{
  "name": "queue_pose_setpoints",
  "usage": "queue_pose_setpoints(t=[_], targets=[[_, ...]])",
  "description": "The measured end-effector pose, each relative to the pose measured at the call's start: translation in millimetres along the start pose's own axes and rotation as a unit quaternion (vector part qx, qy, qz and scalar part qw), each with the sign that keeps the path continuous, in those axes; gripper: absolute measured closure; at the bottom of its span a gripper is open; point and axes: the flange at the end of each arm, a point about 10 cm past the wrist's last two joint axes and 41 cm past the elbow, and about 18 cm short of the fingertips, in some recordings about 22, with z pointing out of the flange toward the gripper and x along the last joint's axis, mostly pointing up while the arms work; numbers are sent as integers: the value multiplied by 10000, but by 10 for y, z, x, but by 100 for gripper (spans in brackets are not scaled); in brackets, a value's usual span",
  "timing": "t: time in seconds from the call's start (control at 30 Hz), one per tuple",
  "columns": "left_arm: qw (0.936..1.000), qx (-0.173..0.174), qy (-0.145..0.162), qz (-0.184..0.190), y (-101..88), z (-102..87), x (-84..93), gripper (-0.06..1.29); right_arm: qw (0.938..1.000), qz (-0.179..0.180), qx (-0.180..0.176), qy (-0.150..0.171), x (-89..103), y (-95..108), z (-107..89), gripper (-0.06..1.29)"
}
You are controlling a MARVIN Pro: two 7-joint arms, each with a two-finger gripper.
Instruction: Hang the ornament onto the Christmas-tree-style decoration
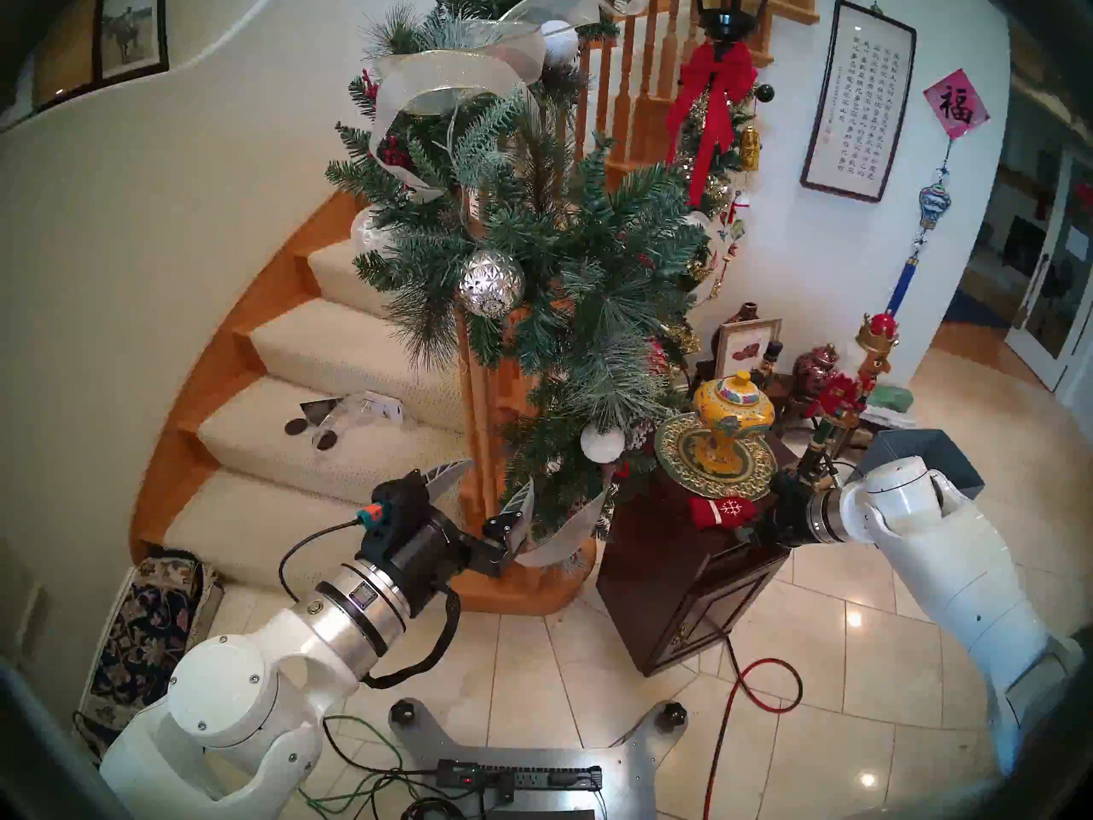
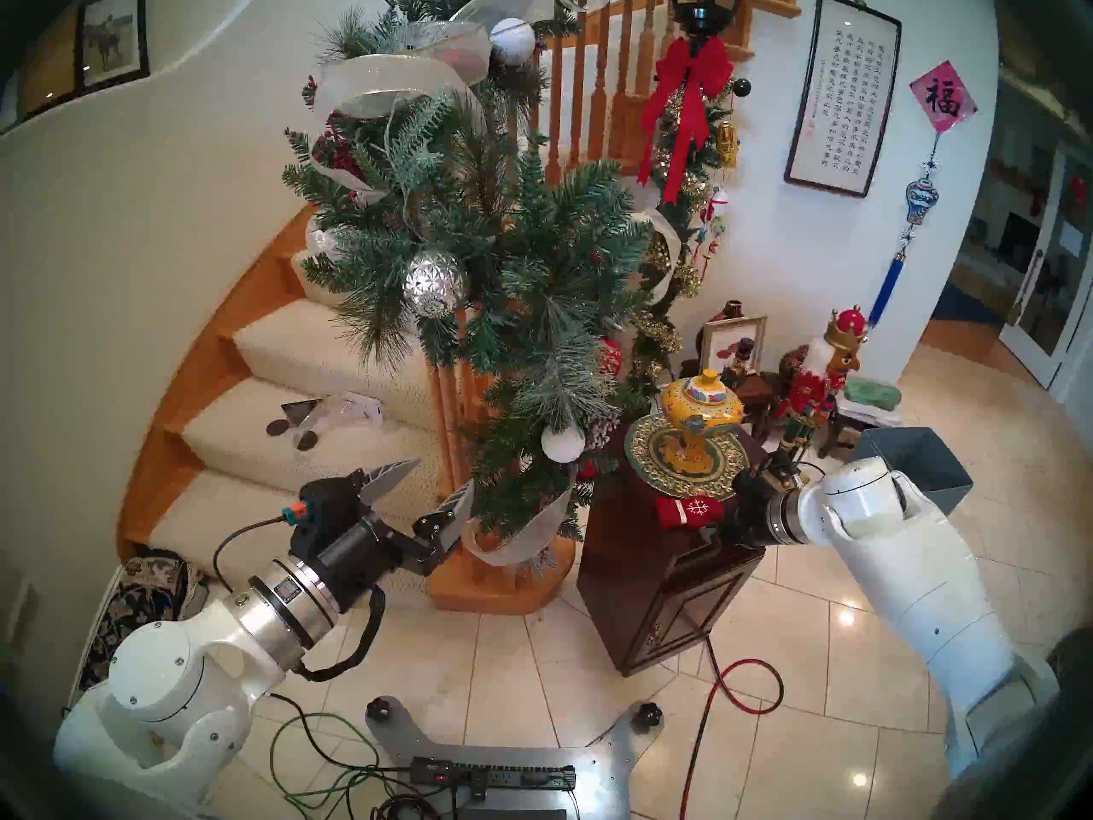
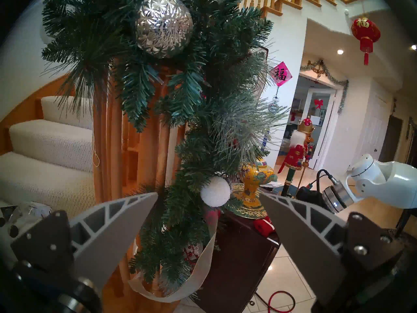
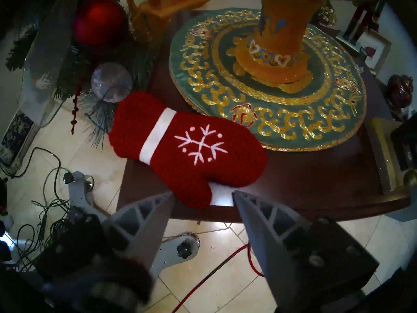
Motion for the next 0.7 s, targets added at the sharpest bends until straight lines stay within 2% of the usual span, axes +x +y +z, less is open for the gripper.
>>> queue_pose_setpoints(t=[0.37, 0.4, 0.47, 0.5, 0.57, 0.63, 0.67, 0.7], targets=[[10000, 0, 0, 0, 0, 0, 0, 0, 10000, 69, 2, -39, -91, -19, 11, 52], [10000, 0, 0, 0, 0, 0, 0, 0, 10000, 74, 2, -37, -94, -19, 10, 58], [10000, 0, 0, 0, 0, 0, 0, 0, 10000, 83, 1, -27, -101, -19, 6, 82], [10000, 0, 0, 0, 0, 0, 0, 0, 10000, 87, 2, -24, -105, -19, 5, 86], [10000, 0, 0, 0, 0, 0, 0, 0, 9999, 99, 3, -21, -115, -21, 4, 107], [10000, 0, 0, 0, 0, 0, 0, 0, 9999, 110, 4, -21, -127, -22, 2, 113], [10000, 0, 0, 0, 0, 0, 0, 0, 9999, 117, 5, -20, -135, -24, 1, 124], [10000, 0, 0, 0, 0, 0, 0, 0, 9999, 124, 7, -18, -141, -24, -1, 127]])
